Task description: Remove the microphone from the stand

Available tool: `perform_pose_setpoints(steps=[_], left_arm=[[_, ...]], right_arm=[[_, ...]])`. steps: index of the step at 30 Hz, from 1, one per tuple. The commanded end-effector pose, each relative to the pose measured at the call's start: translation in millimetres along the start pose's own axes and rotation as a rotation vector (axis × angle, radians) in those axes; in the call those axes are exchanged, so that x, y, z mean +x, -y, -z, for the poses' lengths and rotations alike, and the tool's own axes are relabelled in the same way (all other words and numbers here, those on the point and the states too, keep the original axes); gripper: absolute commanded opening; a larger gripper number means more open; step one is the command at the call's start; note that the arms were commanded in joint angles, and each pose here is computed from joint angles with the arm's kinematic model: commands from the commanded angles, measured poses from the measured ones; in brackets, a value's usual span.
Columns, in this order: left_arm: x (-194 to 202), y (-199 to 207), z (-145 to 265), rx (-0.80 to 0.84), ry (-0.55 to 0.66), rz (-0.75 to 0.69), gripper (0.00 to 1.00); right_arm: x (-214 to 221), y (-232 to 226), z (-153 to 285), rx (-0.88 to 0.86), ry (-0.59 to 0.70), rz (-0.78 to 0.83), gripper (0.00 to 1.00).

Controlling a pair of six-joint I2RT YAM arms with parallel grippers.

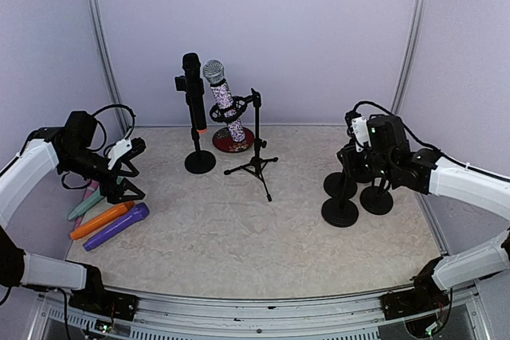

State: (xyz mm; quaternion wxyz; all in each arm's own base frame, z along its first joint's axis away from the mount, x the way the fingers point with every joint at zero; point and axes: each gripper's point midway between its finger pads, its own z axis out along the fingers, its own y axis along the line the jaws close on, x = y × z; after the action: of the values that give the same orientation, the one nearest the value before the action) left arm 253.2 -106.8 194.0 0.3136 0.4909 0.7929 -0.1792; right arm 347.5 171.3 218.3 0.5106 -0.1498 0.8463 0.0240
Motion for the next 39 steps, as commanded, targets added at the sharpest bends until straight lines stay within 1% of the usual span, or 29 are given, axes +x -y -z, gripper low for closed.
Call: perform_pose_setpoints(steps=[1,8,9,10,12,13,15,16,20,23,25,26,28,31,34,36,39], left_arm=[[-7.2,-0.7,3.3,-0.003,0.014,-0.026,0.87],[-6.5,-1.9,1.9,-0.002,0.014,-0.025,0.87],[-6.5,-1.8,2.2,-0.003,0.012,-0.028,0.86],[-5.9,-1.8,2.1,-0.004,0.011,-0.029,0.87],[-5.6,-1.6,1.8,-0.005,0.01,-0.033,0.87],[-5.0,-1.7,1.2,-0.004,0.009,-0.032,0.87],[-5.5,-2.4,0.9,-0.004,0.011,-0.029,0.88],[-6.0,-3.6,0.4,-0.007,0.013,-0.025,0.89],[-16.0,-16.4,1.0,-0.057,0.054,0.01,0.91],[-37.0,-47.1,3.3,-0.166,0.138,0.043,0.93],[-55.8,-66.5,6.2,-0.213,0.209,0.069,0.93],[-66.7,-77.6,8.8,-0.238,0.249,0.082,0.94],[-86.7,-99.0,11.1,-0.264,0.318,0.12,0.98],[-110.7,-130.8,6.3,-0.267,0.383,0.167,0.99],[-137.0,-159.2,-3.1,-0.227,0.429,0.191,0.97],[-149.2,-173.5,-14.4,-0.176,0.447,0.205,0.94],[-159.5,-187.4,-32.9,-0.115,0.442,0.226,0.89]], right_arm=[[27.4,37.2,-0.8,0.144,-0.077,0.004,0.12],[44.0,75.4,-4.1,0.27,-0.109,-0.043,0.12],[45.7,77.7,-4.1,0.278,-0.11,-0.05,0.12],[46.6,79.2,-3.7,0.285,-0.109,-0.058,0.15],[48.0,79.2,-2.0,0.284,-0.103,-0.072,0.27],[47.6,79.1,-0.5,0.28,-0.096,-0.083,0.39],[44.4,77.1,2.9,0.264,-0.078,-0.096,0.59],[39.5,76.8,6.0,0.257,-0.06,-0.103,0.64],[9.8,74.2,21.7,0.212,0.038,-0.126,0.81],[-20.9,71.9,35.6,0.174,0.12,-0.154,0.94],[-38.7,69.2,42.9,0.152,0.159,-0.174,1.0],[-48.1,68.0,47.0,0.144,0.178,-0.184,1.0],[-64.2,63.5,53.9,0.126,0.21,-0.197,1.0],[-87.0,53.7,64.5,0.091,0.249,-0.21,1.0],[-104.9,43.4,73.2,0.061,0.283,-0.208,1.0],[-108.4,37.1,70.9,0.047,0.269,-0.197,1.0],[-95.5,28.6,58.1,0.046,0.198,-0.17,1.0]])
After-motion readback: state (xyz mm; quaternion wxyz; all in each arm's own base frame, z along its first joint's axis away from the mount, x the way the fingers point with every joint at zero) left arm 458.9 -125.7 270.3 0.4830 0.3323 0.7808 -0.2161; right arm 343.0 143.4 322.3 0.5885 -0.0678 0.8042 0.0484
